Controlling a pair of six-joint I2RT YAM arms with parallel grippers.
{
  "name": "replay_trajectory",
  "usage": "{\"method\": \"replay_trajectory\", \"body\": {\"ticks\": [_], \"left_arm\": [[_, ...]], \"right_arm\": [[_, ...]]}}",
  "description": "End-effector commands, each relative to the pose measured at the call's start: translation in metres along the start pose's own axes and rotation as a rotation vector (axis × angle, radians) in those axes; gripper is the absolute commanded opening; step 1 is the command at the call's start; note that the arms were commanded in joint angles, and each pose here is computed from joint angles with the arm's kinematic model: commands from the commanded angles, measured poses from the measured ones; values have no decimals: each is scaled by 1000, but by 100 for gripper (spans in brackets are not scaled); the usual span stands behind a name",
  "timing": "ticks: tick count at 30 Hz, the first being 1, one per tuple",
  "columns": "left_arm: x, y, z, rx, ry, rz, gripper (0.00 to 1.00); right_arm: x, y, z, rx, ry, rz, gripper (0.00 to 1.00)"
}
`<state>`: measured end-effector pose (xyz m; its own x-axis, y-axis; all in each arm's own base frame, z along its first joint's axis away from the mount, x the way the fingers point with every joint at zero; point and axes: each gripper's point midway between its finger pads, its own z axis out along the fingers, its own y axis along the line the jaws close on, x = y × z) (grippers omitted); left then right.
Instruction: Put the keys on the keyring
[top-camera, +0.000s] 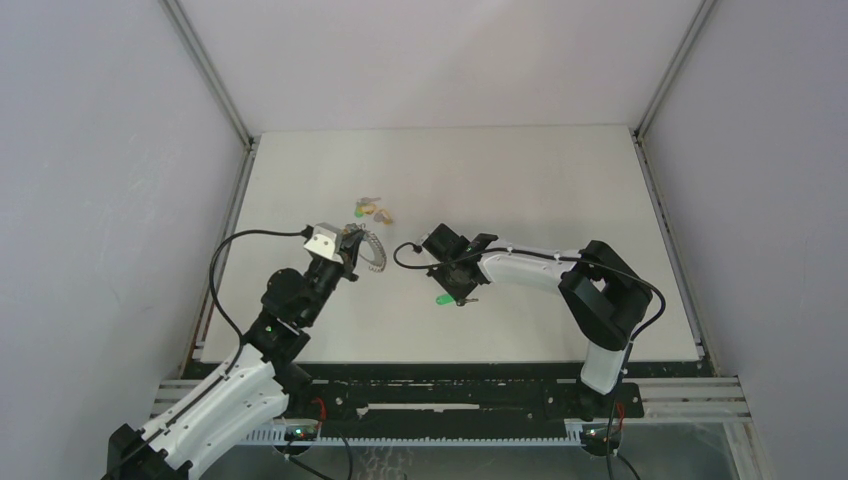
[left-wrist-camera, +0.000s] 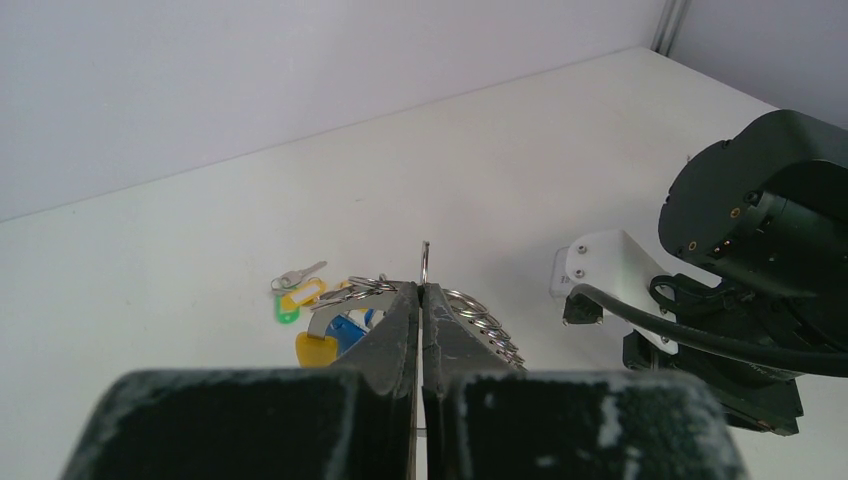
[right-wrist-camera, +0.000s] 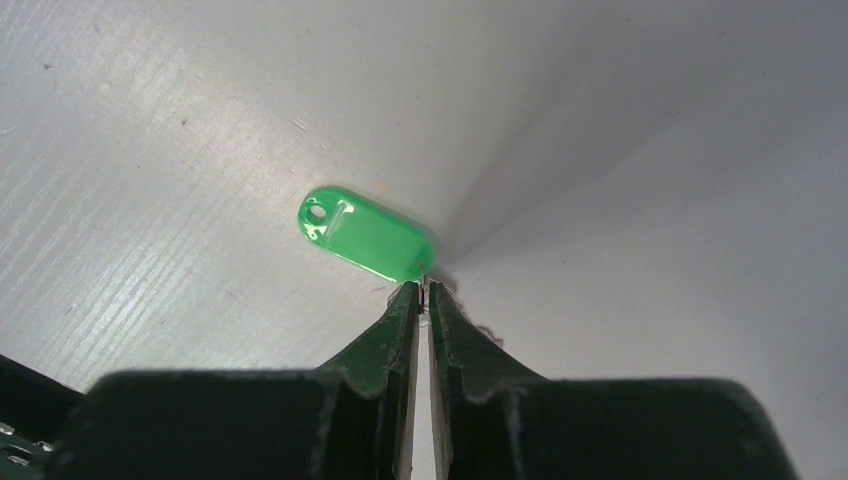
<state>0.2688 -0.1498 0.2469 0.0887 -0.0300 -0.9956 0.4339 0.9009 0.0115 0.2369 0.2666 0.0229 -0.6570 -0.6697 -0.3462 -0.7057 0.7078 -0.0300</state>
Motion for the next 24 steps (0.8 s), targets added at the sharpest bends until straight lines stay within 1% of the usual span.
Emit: {"method": "replay_trajectory", "body": {"ticks": [1,24], "left_arm": [[-14,-2,-1,15,-72,-26,0],[-14,-3,-1,19,-74,-26,0]], "right_arm": [[-1,-1,-4,16,-11,7,7],[7,3,4,0,26,1,7]]}}
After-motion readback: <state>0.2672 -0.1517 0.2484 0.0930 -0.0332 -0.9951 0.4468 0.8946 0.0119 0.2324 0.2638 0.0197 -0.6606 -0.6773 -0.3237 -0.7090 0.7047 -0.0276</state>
